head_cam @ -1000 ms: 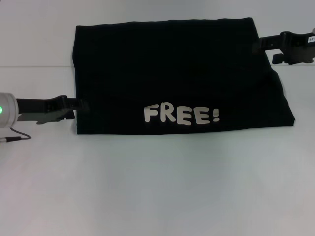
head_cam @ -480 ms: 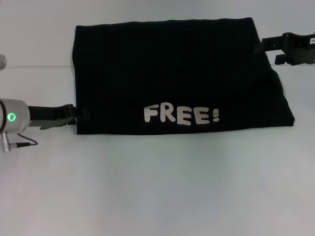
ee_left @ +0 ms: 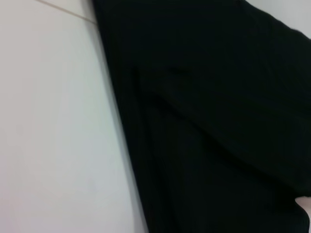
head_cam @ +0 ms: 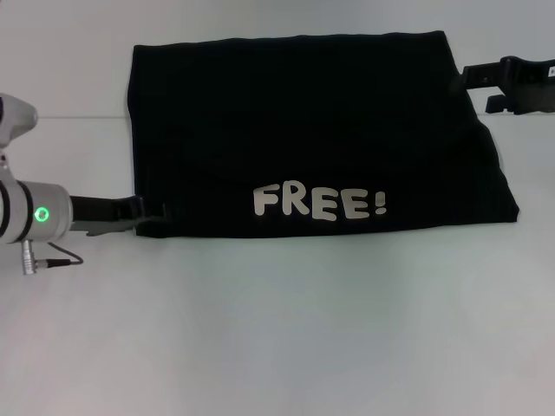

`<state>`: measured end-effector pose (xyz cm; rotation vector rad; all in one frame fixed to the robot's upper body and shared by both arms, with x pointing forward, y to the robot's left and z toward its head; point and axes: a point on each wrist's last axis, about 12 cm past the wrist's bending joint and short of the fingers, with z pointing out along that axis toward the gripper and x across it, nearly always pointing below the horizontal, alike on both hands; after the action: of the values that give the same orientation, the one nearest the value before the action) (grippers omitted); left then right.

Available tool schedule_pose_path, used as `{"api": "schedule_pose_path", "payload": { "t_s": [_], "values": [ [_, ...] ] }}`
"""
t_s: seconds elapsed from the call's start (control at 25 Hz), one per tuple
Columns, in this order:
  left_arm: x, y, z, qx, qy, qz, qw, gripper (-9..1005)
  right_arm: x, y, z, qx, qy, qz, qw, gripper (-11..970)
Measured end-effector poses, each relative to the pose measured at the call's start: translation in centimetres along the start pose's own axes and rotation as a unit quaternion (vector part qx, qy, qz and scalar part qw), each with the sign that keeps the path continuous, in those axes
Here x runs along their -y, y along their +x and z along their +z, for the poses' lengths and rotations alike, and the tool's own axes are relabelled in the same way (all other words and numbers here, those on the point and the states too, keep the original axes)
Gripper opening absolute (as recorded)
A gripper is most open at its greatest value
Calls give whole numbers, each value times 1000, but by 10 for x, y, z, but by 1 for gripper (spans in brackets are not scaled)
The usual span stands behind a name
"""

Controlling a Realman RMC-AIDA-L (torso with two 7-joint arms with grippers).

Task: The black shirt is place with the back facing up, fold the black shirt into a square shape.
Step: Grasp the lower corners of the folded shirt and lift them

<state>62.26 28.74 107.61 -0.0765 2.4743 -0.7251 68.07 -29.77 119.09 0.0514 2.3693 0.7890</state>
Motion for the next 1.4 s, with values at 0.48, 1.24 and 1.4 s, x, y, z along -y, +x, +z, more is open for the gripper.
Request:
{"api": "schedule_pose_path", "payload": {
  "t_s": [0.48, 1.24, 1.4],
  "values": [
    [4, -3, 0, -2, -1, -13, 1000, 293, 3, 3, -2, -7, -1, 3, 1000, 834],
    [14, -19, -7, 4, 21, -4, 1000, 0, 54, 53, -34, -113, 54, -20, 992, 758],
    [18, -23, -6, 6, 22, -2, 1000, 0, 63, 56, -33, -94, 69, -12, 993, 632]
  ]
}}
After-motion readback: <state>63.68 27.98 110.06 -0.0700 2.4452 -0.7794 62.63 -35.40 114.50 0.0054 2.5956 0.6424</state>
